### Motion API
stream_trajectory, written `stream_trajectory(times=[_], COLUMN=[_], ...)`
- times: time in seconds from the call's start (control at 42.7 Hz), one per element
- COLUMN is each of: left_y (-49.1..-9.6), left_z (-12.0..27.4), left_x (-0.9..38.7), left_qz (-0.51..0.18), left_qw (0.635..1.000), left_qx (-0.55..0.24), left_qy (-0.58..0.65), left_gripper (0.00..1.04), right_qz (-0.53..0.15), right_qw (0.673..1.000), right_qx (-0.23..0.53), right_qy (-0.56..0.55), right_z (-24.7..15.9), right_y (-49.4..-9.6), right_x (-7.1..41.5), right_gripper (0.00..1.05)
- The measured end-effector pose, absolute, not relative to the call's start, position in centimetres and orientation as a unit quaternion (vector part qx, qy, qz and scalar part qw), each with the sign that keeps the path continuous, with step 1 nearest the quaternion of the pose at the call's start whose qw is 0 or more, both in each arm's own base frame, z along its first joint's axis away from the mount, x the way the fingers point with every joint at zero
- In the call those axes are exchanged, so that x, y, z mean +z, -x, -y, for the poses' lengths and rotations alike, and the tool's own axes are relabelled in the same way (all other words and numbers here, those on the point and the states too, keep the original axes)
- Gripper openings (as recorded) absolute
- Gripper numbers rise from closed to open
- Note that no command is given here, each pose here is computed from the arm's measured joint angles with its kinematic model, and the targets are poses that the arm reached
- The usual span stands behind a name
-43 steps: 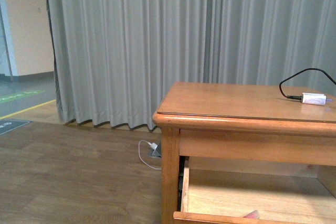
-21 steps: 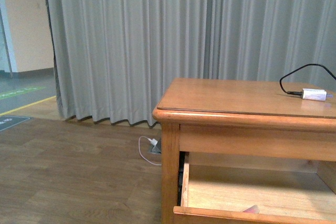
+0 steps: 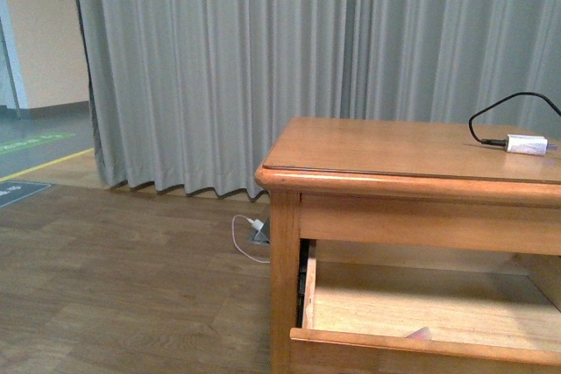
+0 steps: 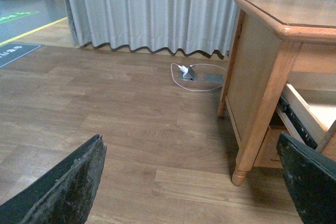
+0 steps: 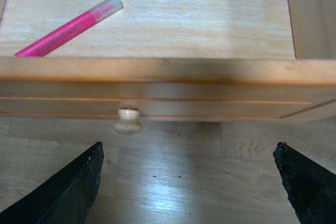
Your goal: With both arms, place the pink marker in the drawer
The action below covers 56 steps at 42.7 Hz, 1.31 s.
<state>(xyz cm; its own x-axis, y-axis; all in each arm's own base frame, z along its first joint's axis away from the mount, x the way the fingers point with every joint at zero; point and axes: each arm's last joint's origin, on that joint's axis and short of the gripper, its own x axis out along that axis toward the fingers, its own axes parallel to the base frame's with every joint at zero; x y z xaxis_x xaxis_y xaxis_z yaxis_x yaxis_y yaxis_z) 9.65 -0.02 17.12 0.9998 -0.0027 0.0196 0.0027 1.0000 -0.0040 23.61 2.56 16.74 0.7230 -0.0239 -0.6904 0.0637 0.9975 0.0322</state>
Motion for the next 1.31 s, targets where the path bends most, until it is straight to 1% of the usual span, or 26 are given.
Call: stream_trajectory(times=[0.187,0.422,0.679,0.843,1.124,1.311], left_y=[-9.6,-9.6,-9.6,-9.6,-9.6,-9.6], left_z=[0.0,0.0,0.0,0.0,0.0,0.0], left_x=[17.1,17.1,17.1,17.1,17.1,17.1], left_qz=[0.010,0.010,0.010,0.010,0.010,0.010], left_qw=[1.000,1.000,1.000,1.000,1.000,1.000], left_qx=[-0.001,-0.001,-0.001,-0.001,-0.001,-0.001], left_qy=[0.002,0.002,0.002,0.002,0.002,0.002], left_gripper=[0.99,0.99,0.99,0.99,0.99,0.99], right_qz=[-0.363,-0.341,-0.262,-0.225,-0.191,-0.189], right_qw=[0.932,0.939,0.964,0.973,0.980,0.980], right_qx=[-0.018,-0.037,-0.053,-0.057,-0.062,-0.056], right_qy=[-0.016,-0.016,-0.003,-0.004,-0.009,-0.013], right_z=[-2.7,-2.1,-1.3,-1.1,-0.7,-0.9], right_y=[-26.1,-29.3,-35.1,-37.7,-39.4,-39.9], right_x=[15.9,14.7,13.4,12.2,10.7,9.7], right_gripper=[0.96,0.96,0.96,0.96,0.96,0.96])
